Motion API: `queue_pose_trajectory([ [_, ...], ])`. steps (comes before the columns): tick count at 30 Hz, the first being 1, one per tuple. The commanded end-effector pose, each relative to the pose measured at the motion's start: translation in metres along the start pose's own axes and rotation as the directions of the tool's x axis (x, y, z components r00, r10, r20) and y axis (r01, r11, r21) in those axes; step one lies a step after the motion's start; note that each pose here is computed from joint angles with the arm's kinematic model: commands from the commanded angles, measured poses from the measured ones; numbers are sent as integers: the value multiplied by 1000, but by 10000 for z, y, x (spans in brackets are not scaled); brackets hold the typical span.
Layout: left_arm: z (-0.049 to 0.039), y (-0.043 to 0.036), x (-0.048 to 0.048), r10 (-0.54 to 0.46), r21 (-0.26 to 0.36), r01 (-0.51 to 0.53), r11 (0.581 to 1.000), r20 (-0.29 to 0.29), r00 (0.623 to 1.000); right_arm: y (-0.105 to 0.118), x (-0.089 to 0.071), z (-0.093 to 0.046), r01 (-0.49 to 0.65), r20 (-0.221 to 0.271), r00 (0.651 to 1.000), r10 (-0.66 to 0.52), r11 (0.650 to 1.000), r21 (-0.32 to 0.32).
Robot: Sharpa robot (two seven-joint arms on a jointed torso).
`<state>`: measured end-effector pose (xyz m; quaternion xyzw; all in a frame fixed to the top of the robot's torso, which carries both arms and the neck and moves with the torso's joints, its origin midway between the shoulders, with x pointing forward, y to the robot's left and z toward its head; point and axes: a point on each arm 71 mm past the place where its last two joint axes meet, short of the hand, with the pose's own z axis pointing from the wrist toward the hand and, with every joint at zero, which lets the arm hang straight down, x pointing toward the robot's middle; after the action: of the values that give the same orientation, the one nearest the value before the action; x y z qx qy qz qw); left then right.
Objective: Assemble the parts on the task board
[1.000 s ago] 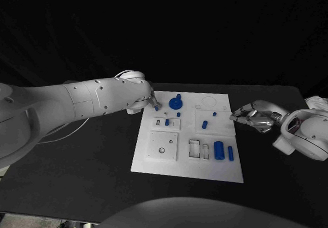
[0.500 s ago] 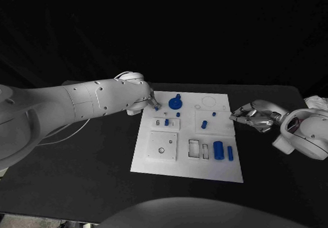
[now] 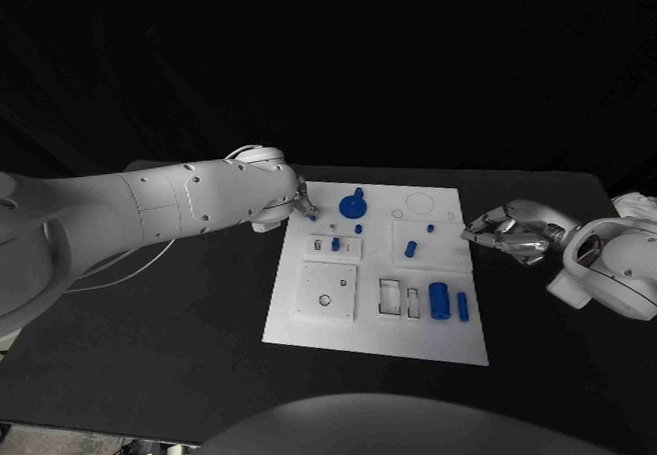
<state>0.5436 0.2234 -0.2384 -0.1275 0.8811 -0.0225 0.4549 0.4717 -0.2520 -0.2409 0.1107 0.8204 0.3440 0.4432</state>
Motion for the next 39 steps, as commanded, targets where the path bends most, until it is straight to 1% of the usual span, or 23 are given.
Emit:
queue_pose_trajectory([
  [1, -40, -18, -11, 1, 23, -1, 1000, 17, 1000, -1, 15, 4, 2, -15, 1000, -2, 1000, -1],
  [8, -195, -45, -79, 21, 80, -22, 997, 15, 1000, -7, 14, 7, 2, -15, 1000, -2, 1000, 3],
  [11, -260, -63, -87, 37, 100, -37, 994, 0, 999, -10, 14, 7, 2, -15, 1000, -2, 1000, 4],
  [13, -290, -71, -72, 51, 107, -48, 993, -18, 999, -13, 14, 7, 2, -16, 1000, -2, 1000, 6],
  [17, -359, -86, -11, 73, 118, -65, 991, -61, 995, -18, 15, 1, 1, -17, 1000, -1, 1000, 7],
  [23, -445, -129, 82, 98, 139, -84, 987, -97, 990, -32, 20, -7, 0, -19, 1000, 0, 1000, 11],
  [28, -477, -174, 157, 120, 154, -102, 983, -110, 987, -31, 25, -6, 0, -21, 1000, 0, 1000, 11],
  [33, -471, -212, 247, 139, 161, -118, 980, -127, 982, -22, 35, 1, 0, -23, 1000, 1, 1000, 8],
  [39, -455, -212, 327, 154, 157, -131, 979, -142, 978, -23, 36, 0, -1, -23, 1000, 1, 1000, 8],
])
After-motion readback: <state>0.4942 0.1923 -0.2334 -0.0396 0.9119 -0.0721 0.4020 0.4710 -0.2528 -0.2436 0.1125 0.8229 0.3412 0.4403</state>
